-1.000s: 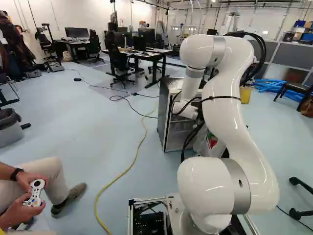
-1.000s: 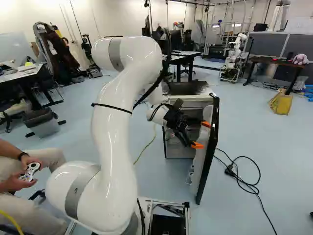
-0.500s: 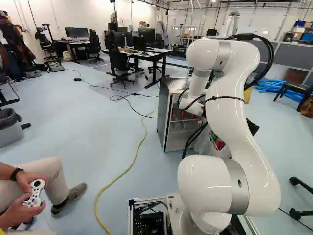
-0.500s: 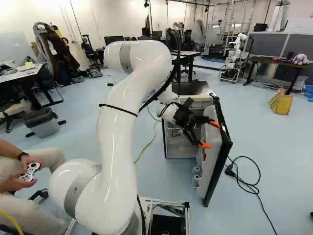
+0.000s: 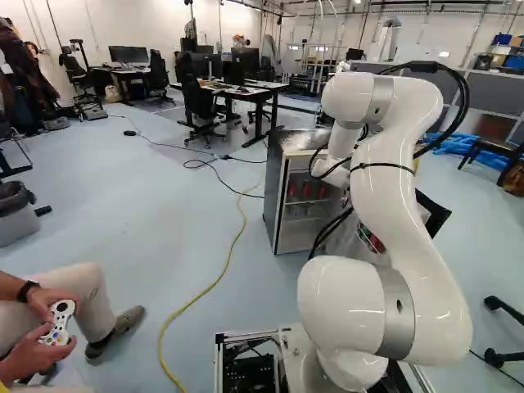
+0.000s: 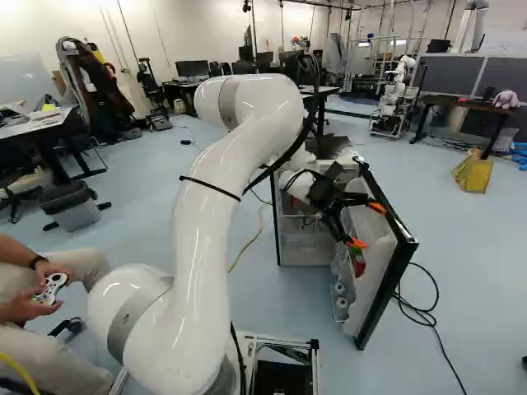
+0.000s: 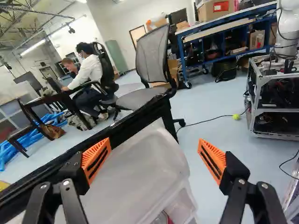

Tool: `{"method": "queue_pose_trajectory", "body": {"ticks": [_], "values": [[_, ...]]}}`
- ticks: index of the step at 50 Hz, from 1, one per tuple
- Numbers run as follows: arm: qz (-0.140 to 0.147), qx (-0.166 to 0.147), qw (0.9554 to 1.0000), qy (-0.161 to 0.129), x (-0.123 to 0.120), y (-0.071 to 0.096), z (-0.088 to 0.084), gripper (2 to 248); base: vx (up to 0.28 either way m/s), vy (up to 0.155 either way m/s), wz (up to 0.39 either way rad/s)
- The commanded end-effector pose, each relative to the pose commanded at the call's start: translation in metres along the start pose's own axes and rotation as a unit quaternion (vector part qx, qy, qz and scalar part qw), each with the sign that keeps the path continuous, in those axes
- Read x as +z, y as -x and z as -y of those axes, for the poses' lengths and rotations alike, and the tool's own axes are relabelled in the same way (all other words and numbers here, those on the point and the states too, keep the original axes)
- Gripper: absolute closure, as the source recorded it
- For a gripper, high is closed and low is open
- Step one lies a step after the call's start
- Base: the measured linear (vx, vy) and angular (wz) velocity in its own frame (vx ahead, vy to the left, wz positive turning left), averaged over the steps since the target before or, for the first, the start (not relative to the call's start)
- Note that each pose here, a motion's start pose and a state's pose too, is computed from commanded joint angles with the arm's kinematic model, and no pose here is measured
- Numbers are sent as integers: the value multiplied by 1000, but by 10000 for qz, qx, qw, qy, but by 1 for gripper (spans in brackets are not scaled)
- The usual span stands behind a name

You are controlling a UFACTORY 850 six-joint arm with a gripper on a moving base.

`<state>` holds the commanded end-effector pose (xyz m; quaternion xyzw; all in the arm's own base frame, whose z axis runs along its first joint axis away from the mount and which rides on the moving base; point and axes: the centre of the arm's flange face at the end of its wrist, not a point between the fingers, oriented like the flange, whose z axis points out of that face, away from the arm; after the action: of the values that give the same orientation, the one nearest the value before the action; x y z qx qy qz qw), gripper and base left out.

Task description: Grab a drink from the fridge

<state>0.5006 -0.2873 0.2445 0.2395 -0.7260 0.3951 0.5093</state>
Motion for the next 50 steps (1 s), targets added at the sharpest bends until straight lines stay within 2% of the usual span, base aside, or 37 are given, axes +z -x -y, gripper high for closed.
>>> {"method": "queue_pose_trajectory", "body": {"ticks": [15, 21, 28, 39, 50], "values": [[-13, 216, 9996, 152, 17, 2, 21, 3, 0, 0, 0], [-16, 209, 9997, 157, 17, 2, 21, 3, 0, 0, 0], [-28, 112, 9999, 100, 15, 0, 12, 3, 0, 0, 0], [-49, -152, 9992, -372, 10, -5, -4, 3, 0, 0, 0], [-57, -454, 9941, -985, 6, -11, -21, 3, 0, 0, 0]]}}
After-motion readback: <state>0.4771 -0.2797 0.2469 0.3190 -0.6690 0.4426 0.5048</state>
